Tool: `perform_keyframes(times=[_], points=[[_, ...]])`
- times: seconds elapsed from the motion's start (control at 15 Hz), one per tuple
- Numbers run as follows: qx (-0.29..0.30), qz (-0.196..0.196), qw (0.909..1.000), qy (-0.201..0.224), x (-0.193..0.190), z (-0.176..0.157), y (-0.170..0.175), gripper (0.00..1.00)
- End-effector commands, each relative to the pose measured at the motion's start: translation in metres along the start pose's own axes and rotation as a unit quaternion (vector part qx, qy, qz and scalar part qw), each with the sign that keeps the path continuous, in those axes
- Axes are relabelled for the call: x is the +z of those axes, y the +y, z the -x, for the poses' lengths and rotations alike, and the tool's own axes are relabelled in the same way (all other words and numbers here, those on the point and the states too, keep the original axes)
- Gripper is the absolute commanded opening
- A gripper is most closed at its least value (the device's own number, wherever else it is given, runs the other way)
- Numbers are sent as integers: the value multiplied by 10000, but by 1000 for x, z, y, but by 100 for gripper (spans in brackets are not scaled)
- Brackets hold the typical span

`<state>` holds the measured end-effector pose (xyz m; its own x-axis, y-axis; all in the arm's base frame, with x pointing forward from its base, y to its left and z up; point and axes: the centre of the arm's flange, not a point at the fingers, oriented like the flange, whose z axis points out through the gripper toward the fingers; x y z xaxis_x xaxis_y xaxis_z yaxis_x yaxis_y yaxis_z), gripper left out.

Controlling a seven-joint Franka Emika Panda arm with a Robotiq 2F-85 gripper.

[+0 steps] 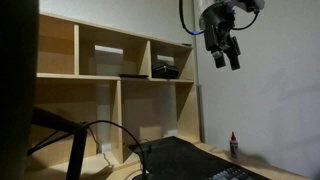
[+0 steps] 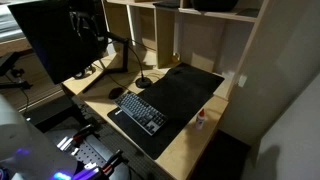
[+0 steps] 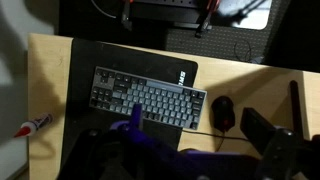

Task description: Move the mouse to the right side of the keyboard

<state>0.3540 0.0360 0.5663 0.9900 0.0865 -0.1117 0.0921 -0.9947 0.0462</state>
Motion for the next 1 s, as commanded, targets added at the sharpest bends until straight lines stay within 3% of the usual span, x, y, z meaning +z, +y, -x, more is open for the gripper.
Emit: perform_keyframes(times=[0.0, 0.2, 0.67, 0.73, 0.93], points=[[0, 0, 10000, -1, 0, 0, 0, 100], [209, 58, 9997, -83, 0, 1, 1, 100], [431, 9, 9951, -885, 5, 15, 0, 100], [371, 22, 9970, -679, 9, 15, 0, 100], [387, 24, 9963, -761, 10, 17, 0, 100]])
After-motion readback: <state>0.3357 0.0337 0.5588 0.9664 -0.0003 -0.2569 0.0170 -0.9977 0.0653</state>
